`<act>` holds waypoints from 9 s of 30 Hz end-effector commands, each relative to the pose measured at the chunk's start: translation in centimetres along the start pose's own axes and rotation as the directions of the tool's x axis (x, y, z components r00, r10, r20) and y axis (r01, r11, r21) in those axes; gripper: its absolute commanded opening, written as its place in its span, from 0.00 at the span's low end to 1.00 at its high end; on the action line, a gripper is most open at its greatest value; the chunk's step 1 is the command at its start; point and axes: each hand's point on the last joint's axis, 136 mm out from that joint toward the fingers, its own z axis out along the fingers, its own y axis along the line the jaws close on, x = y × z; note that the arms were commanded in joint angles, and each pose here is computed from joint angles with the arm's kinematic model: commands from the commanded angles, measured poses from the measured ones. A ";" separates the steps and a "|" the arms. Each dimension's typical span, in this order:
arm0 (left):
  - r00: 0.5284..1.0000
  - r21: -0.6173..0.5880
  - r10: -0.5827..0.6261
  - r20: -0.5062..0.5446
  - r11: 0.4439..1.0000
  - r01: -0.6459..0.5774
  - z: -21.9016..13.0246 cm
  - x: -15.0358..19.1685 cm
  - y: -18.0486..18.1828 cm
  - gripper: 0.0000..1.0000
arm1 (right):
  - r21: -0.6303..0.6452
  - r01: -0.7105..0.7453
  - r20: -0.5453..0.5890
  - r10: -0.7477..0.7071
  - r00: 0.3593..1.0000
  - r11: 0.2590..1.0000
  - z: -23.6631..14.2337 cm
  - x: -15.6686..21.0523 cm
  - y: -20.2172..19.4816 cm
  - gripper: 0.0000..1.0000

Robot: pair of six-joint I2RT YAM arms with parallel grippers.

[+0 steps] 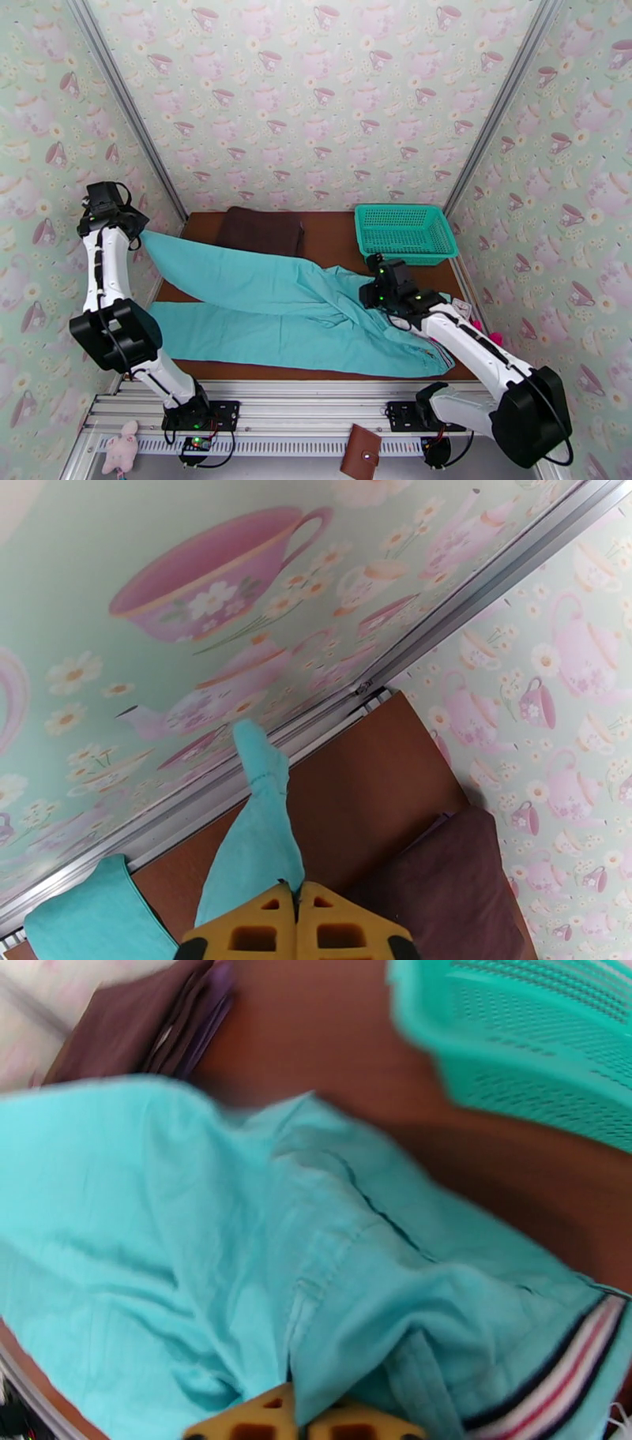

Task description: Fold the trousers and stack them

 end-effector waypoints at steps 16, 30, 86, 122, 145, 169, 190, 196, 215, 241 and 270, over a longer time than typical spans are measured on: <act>1.000 0.055 -0.020 0.019 0.998 0.019 -0.5 -0.2 -0.7 0.00 | 0.313 -0.350 0.257 0.276 0.926 0.883 -5.4 -1.0 -11.3 0.59; 1.000 0.053 -0.010 0.022 0.999 0.009 -0.8 -0.2 -0.7 0.00 | 0.088 -0.389 0.318 0.344 0.883 0.917 -1.7 -3.2 -10.8 0.57; 0.996 -0.058 -0.051 0.079 0.997 0.056 -1.1 -1.6 1.8 0.00 | 0.405 -0.044 0.198 -0.041 0.979 0.913 -11.1 -16.0 -17.0 0.00; 0.998 0.005 -0.043 0.048 0.999 0.043 -0.3 -0.6 0.9 0.00 | -0.096 -0.469 0.346 0.471 0.811 0.878 5.1 -10.6 -24.8 0.41; 0.998 0.008 -0.040 0.038 0.999 0.039 -0.4 -0.4 0.9 0.00 | -0.200 -0.441 0.282 0.482 0.829 0.875 2.6 -10.2 -21.7 0.00; 0.975 -0.037 -0.190 0.112 0.980 0.195 -1.8 -4.0 5.2 0.00 | 0.021 -0.230 0.796 0.123 0.593 0.973 -18.0 -24.1 -20.3 0.00; 0.942 0.066 -0.334 0.033 0.941 0.331 -5.6 2.3 9.1 0.00 | -0.149 -0.140 0.733 0.204 0.649 0.979 -14.9 -22.6 -17.9 0.00; 0.926 0.019 -0.377 0.010 0.926 0.377 -5.2 4.0 12.3 0.00 | -0.057 -0.203 0.748 0.177 0.640 0.977 -15.9 -19.8 -18.1 0.00; 0.889 0.110 -0.457 -0.034 0.882 0.458 -1.8 3.2 16.5 0.00 | 0.174 -0.363 0.796 0.087 0.600 0.915 -16.8 -14.0 -21.6 0.00; 0.828 0.049 -0.558 0.052 0.829 0.556 2.1 7.4 19.0 0.00 | 0.136 -0.275 0.800 0.058 0.597 0.952 -14.9 -12.0 -20.2 0.00; 0.696 0.081 -0.714 -0.070 0.691 0.718 -3.5 15.4 25.2 0.34 | 0.258 -0.645 0.870 0.118 0.480 0.719 -19.1 0.4 -21.9 0.46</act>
